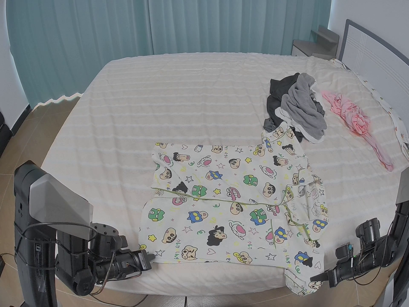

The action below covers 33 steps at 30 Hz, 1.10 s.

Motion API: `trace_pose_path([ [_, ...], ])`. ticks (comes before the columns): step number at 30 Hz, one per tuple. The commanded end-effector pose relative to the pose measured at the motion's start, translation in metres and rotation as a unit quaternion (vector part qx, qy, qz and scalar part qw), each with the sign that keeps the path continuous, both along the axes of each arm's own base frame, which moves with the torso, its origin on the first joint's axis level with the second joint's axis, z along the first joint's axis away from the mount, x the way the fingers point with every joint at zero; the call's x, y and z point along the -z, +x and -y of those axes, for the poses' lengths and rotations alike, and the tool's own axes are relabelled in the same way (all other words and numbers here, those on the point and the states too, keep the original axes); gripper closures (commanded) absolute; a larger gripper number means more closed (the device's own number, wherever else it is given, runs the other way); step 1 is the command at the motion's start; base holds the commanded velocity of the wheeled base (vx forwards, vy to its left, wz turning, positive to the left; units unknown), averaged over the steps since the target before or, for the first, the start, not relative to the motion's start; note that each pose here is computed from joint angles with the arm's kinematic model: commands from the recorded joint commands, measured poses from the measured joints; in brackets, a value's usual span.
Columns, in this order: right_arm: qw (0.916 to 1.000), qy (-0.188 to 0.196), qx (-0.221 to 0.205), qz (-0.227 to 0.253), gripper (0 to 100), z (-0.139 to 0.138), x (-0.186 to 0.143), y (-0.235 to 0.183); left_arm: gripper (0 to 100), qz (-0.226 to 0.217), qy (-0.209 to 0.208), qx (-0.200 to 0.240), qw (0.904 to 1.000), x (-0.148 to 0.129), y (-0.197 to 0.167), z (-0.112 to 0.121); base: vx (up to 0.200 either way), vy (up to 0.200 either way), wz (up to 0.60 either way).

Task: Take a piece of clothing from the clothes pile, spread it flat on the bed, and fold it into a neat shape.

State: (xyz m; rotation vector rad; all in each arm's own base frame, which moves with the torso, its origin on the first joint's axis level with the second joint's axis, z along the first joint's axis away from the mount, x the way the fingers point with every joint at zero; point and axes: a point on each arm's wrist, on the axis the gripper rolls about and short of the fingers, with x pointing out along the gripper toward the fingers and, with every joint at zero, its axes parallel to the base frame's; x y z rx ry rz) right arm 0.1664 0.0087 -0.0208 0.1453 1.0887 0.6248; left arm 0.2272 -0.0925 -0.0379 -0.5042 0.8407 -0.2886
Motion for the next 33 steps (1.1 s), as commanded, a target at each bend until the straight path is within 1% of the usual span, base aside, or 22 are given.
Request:
trace_pose_path([
  [1, 1.0000, 0.000, 0.001, 0.002, 100, 0.000, -0.007, -0.006, 100, -0.001, -0.003, 0.001, 1.0000, -0.008, -0.009, -0.002, 0.000, 0.000, 0.00],
  [2, 0.9999, -0.001, 0.004, -0.016, 100, 0.001, -0.006, -0.010, 100, -0.009, -0.001, 0.003, 1.0000, -0.008, -0.013, -0.002, 0.000, 0.000, 0.00],
  [8, 0.9991, 0.000, 0.020, -0.036, 100, 0.006, -0.005, -0.014, 100, -0.024, -0.001, 0.004, 0.9997, -0.010, -0.023, -0.003, 0.000, 0.000, 0.00],
  [11, 0.9982, 0.002, 0.026, -0.054, 100, 0.008, -0.004, -0.017, 100, -0.030, -0.005, 0.002, 0.9996, -0.012, -0.028, -0.005, 0.000, 0.000, 0.00],
  [15, 0.9981, 0.002, 0.027, -0.055, 100, 0.008, -0.004, -0.018, 100, -0.035, -0.009, -0.004, 0.9993, -0.012, -0.030, -0.006, 0.000, 0.000, 0.00],
  [17, 0.9976, 0.002, 0.027, -0.064, 100, 0.008, -0.005, -0.020, 100, -0.039, -0.018, -0.013, 0.9990, -0.014, -0.030, -0.006, 0.000, 0.000, 0.00],
  [21, 0.9962, 0.002, 0.026, -0.083, 100, 0.007, -0.007, -0.026, 100, -0.058, -0.014, -0.006, 0.9982, -0.014, -0.034, -0.005, 0.000, 0.000, 0.00],
  [26, 0.9959, 0.002, 0.026, -0.086, 100, 0.008, -0.006, -0.026, 100, -0.079, -0.007, 0.001, 0.9968, -0.016, -0.040, -0.005, 0.000, 0.000, 0.00],
  [33, 0.9946, -0.018, 0.032, -0.097, 100, 0.008, -0.005, -0.028, 100, -0.103, -0.001, 0.012, 0.9946, -0.023, -0.049, -0.007, 0.000, 0.000, 0.00],
])
